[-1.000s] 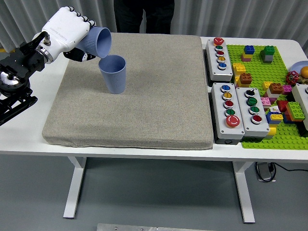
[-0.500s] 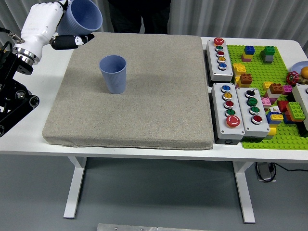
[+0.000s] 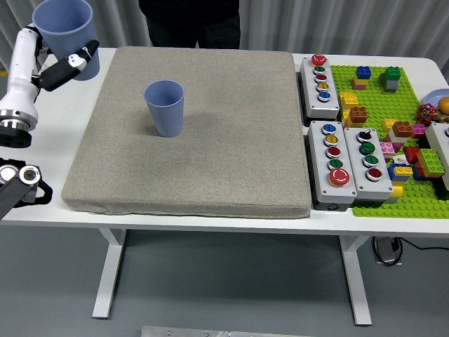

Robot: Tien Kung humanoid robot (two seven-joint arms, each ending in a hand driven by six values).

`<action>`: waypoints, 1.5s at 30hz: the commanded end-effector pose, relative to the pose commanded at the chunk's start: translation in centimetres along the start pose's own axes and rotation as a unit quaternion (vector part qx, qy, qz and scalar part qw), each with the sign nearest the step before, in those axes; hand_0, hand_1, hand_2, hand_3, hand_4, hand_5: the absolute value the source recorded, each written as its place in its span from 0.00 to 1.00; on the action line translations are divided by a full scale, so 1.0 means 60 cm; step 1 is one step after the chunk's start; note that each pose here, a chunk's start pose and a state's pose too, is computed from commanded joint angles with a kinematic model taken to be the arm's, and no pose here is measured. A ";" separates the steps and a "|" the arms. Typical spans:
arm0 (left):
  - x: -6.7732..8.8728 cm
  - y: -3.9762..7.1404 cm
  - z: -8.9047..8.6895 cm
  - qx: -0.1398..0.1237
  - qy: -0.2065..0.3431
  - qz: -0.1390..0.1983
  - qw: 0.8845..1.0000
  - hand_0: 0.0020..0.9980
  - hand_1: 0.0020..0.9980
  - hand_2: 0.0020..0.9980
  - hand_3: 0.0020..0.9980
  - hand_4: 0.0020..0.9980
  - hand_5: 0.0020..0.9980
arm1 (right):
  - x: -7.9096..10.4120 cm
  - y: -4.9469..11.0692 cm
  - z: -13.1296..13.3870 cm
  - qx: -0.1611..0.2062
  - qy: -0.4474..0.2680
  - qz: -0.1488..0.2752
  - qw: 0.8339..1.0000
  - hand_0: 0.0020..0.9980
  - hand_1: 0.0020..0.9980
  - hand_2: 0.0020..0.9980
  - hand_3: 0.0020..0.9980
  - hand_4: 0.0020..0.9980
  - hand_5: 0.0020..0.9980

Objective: Pick cup pour cup place

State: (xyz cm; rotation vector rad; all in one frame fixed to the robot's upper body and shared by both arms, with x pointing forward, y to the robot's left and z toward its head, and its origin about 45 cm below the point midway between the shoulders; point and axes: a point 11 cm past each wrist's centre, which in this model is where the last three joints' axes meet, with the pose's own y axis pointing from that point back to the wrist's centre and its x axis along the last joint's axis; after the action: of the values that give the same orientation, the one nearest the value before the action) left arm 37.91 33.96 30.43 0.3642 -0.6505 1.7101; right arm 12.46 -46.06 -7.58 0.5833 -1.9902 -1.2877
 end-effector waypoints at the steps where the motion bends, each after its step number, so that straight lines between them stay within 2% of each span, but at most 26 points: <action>1: -0.005 0.005 0.000 -0.001 0.000 0.000 1.000 0.51 0.47 0.50 0.49 0.80 0.45 | 0.001 0.000 0.002 -0.001 0.001 0.001 1.000 0.69 0.64 0.59 0.57 0.00 0.14; 2: -0.016 0.017 0.001 -0.003 0.001 -0.001 1.000 0.51 0.47 0.50 0.49 0.80 0.45 | 0.003 -0.001 0.005 -0.002 0.003 0.002 1.000 0.69 0.64 0.59 0.57 0.00 0.14; 6: -0.039 0.043 -0.005 -0.001 0.003 -0.004 1.000 0.51 0.47 0.50 0.49 0.80 0.46 | 0.007 -0.003 0.009 -0.004 0.007 0.005 1.000 0.69 0.64 0.59 0.57 0.00 0.14; 8: -0.052 0.060 -0.011 0.004 0.010 -0.003 1.000 0.51 0.47 0.50 0.49 0.80 0.46 | 0.009 -0.003 0.011 -0.005 0.009 0.006 1.000 0.69 0.64 0.59 0.57 0.00 0.14; 9: -0.062 0.074 -0.019 0.010 0.016 0.000 1.000 0.51 0.47 0.50 0.49 0.80 0.46 | 0.010 -0.004 0.012 -0.006 0.009 0.006 1.000 0.69 0.64 0.59 0.57 0.00 0.14; 10: -0.064 0.078 -0.021 0.012 0.018 0.001 1.000 0.51 0.47 0.50 0.49 0.80 0.46 | 0.010 -0.004 0.012 -0.006 0.009 0.006 1.000 0.69 0.64 0.59 0.57 0.00 0.14; 16: -0.149 0.151 -0.059 0.055 0.053 -0.058 0.995 0.50 0.48 0.50 0.49 0.80 0.47 | 0.013 -0.005 0.017 -0.008 0.013 0.008 1.000 0.69 0.64 0.59 0.57 0.00 0.14; 20: -0.188 0.179 -0.060 0.059 0.063 -0.089 0.992 0.50 0.48 0.50 0.49 0.80 0.47 | 0.013 -0.005 0.017 -0.008 0.014 0.008 1.000 0.69 0.64 0.59 0.57 0.00 0.14; 23: -0.209 0.191 -0.058 0.059 0.067 -0.105 0.990 0.51 0.48 0.50 0.49 0.80 0.47 | 0.012 -0.005 0.016 -0.007 0.014 0.008 1.000 0.69 0.64 0.59 0.57 0.00 0.14; 25: -0.219 0.195 -0.057 0.059 0.068 -0.111 0.990 0.51 0.48 0.50 0.49 0.80 0.47 | 0.011 -0.005 0.015 -0.007 0.013 0.007 1.000 0.69 0.64 0.59 0.57 0.00 0.14; 30: -0.227 0.194 -0.056 0.056 0.067 -0.115 0.989 0.51 0.48 0.50 0.50 0.80 0.48 | 0.008 -0.004 0.013 -0.006 0.010 0.005 1.000 0.69 0.64 0.59 0.57 0.00 0.14; 45: -0.257 0.171 -0.058 0.041 0.069 -0.119 0.990 0.51 0.49 0.51 0.49 0.79 0.47 | 0.003 -0.004 0.022 -0.011 0.010 0.003 1.000 0.69 0.64 0.59 0.57 0.00 0.14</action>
State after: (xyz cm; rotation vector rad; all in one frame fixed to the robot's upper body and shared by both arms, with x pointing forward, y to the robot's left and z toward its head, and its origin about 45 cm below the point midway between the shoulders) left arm 32.07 22.47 16.64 0.3616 -0.4194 1.5208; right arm 11.38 -45.49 -8.11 0.5772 -1.9588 -1.2941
